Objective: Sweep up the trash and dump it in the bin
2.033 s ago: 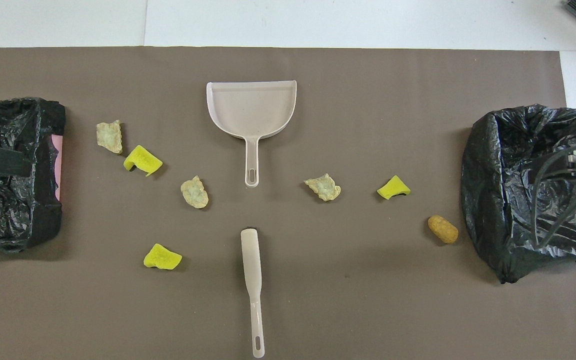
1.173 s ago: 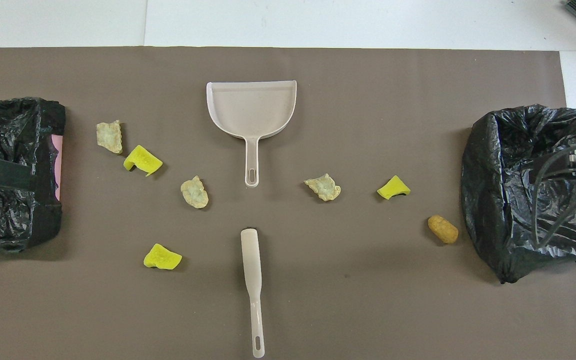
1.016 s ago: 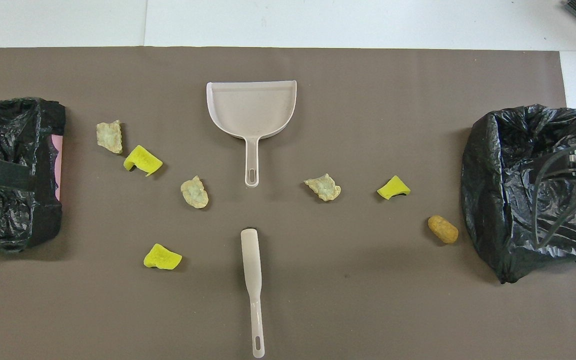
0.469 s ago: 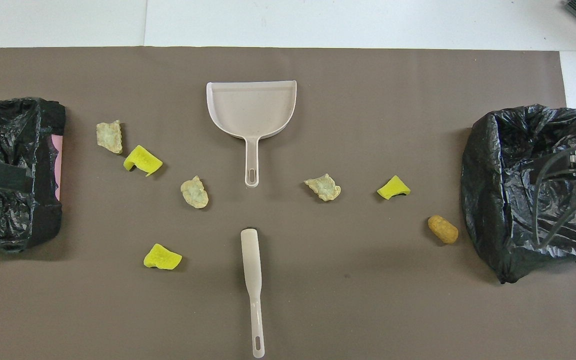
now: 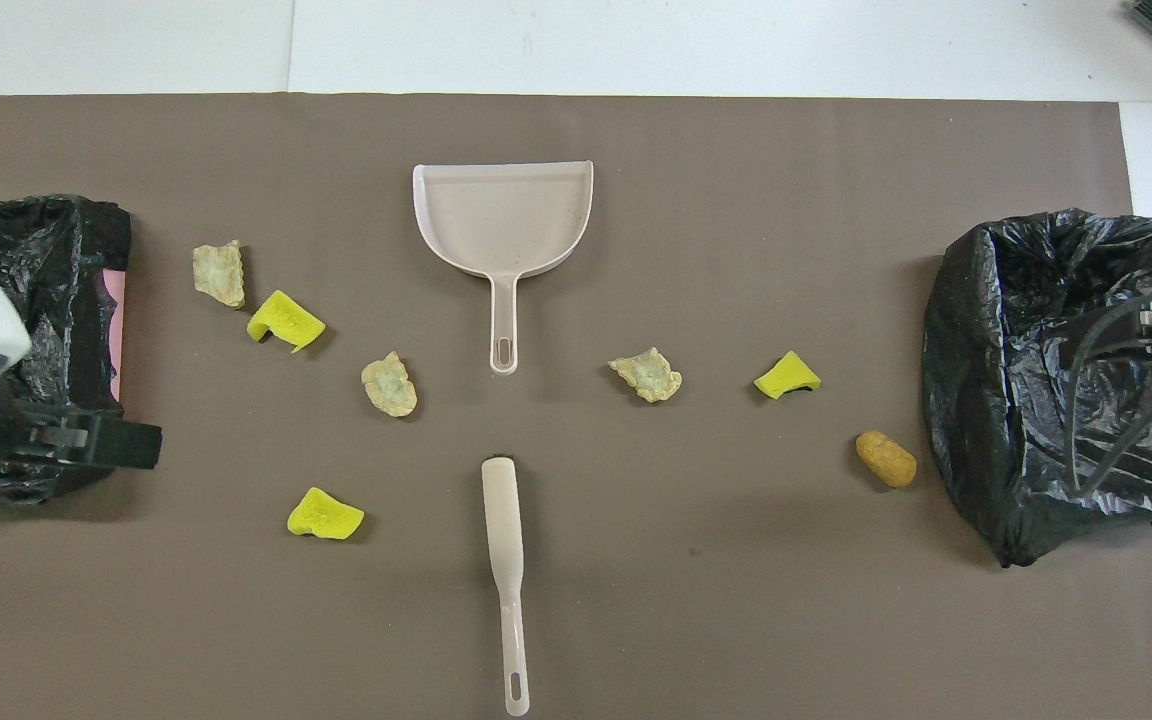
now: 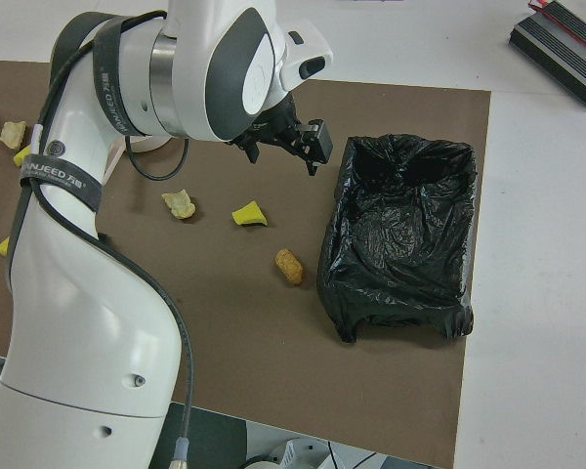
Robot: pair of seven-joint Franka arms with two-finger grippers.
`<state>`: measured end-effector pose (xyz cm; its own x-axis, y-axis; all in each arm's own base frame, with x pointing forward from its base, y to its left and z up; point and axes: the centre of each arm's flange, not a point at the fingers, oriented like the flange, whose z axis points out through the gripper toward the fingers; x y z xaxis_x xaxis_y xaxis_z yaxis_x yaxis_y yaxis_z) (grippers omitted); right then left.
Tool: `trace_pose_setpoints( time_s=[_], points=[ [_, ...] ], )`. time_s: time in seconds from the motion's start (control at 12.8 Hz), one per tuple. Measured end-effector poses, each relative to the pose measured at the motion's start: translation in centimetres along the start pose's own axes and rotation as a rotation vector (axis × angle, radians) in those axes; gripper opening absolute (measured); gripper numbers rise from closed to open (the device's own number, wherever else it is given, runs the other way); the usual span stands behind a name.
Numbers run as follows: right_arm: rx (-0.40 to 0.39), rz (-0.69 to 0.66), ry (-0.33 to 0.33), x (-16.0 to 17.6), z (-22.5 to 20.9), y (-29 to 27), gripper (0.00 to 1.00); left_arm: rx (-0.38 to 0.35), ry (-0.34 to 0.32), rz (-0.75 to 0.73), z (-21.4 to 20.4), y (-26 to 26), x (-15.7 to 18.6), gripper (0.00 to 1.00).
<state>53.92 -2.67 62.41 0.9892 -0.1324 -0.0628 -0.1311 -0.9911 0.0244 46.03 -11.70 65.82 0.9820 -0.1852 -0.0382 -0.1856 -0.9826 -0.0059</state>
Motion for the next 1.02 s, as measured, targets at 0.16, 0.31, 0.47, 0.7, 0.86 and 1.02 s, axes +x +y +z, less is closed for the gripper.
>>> trace_pose_setpoints(
  time_s=[0.16,0.31,0.47,0.7,0.86,1.02],
  points=[
    [0.000,-0.004,0.006,0.0,-0.1,-0.2,1.00,0.015,-0.003,0.002,2.3,3.1,-1.2,1.00],
    [0.000,-0.012,0.015,0.1,-0.1,-0.7,1.00,0.017,0.001,-0.013,5.1,6.6,-1.9,1.00],
    [0.001,-0.031,0.024,0.7,0.5,-1.8,1.00,0.038,0.004,-0.024,9.0,11.1,-2.5,1.00],
    [0.004,-0.079,0.019,2.4,2.9,-4.7,1.00,0.011,-0.013,-0.026,13.5,16.1,-3.9,1.00],
    [0.021,-0.103,0.029,3.5,4.3,-7.2,1.00,-0.003,-0.018,-0.027,15.6,18.4,-4.8,1.00],
    [0.065,-0.085,0.042,4.1,5.2,-9.4,1.00,-0.001,-0.014,-0.035,18.7,21.2,-6.3,1.00]
  ],
)
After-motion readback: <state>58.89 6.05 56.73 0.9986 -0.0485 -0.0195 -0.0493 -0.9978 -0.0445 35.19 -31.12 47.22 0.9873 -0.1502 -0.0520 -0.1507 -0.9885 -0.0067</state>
